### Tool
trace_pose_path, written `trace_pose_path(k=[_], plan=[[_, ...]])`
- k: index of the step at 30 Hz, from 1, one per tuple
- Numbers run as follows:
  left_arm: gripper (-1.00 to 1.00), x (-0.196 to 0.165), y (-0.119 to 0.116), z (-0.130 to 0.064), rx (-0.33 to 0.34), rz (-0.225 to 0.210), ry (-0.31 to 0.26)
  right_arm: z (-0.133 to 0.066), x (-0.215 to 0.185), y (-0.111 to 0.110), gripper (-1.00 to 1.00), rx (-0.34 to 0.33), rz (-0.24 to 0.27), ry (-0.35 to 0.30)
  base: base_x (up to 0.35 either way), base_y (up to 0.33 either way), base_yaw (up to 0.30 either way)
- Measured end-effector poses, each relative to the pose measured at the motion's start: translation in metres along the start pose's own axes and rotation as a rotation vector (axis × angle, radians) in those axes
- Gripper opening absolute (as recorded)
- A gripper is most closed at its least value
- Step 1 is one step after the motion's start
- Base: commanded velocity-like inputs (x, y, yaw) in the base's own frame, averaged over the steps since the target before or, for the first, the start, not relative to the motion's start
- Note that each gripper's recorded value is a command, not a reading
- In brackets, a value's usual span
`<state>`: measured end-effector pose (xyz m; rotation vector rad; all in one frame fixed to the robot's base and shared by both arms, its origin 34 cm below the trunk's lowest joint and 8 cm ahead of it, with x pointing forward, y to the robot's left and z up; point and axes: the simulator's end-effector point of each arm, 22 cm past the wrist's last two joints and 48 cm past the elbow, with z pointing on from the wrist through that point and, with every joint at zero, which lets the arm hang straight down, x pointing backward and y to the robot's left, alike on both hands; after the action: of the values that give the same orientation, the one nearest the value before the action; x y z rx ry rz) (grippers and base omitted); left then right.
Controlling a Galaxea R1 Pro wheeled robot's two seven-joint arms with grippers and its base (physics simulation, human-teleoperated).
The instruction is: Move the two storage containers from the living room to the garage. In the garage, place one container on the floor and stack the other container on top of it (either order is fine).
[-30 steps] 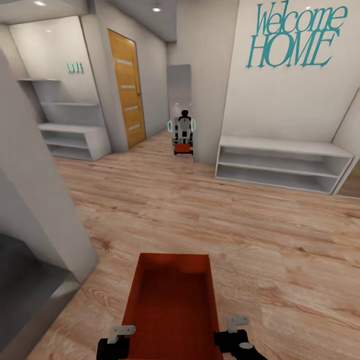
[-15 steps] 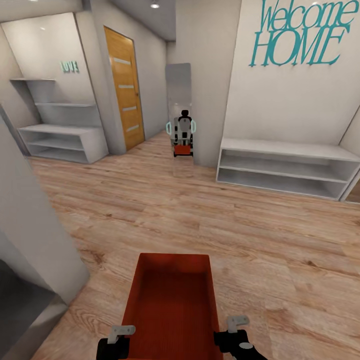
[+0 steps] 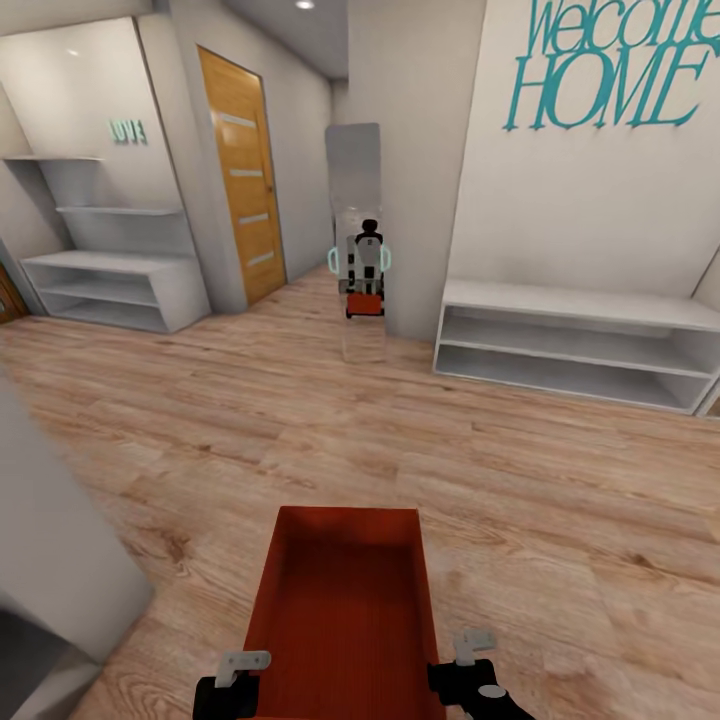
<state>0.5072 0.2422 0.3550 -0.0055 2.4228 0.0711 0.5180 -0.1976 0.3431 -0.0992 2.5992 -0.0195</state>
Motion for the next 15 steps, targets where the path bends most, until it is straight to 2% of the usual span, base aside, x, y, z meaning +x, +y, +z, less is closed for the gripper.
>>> trace_pose_path(k=[9,15], plan=[[-1.00,0.0000,0.0000,0.0000,0.000,0.000,0.000,0.0000,0.0000,0.0000,-1.00,0.000,0.000,0.000,0.344,-0.072,0.012],[-1.00,0.0018,0.0001,0.0002,0.000,0.000,0.004,0.0006,0.0016,0.0002,-1.00,0.000,0.000,0.004,0.344,-0.073,0.193]])
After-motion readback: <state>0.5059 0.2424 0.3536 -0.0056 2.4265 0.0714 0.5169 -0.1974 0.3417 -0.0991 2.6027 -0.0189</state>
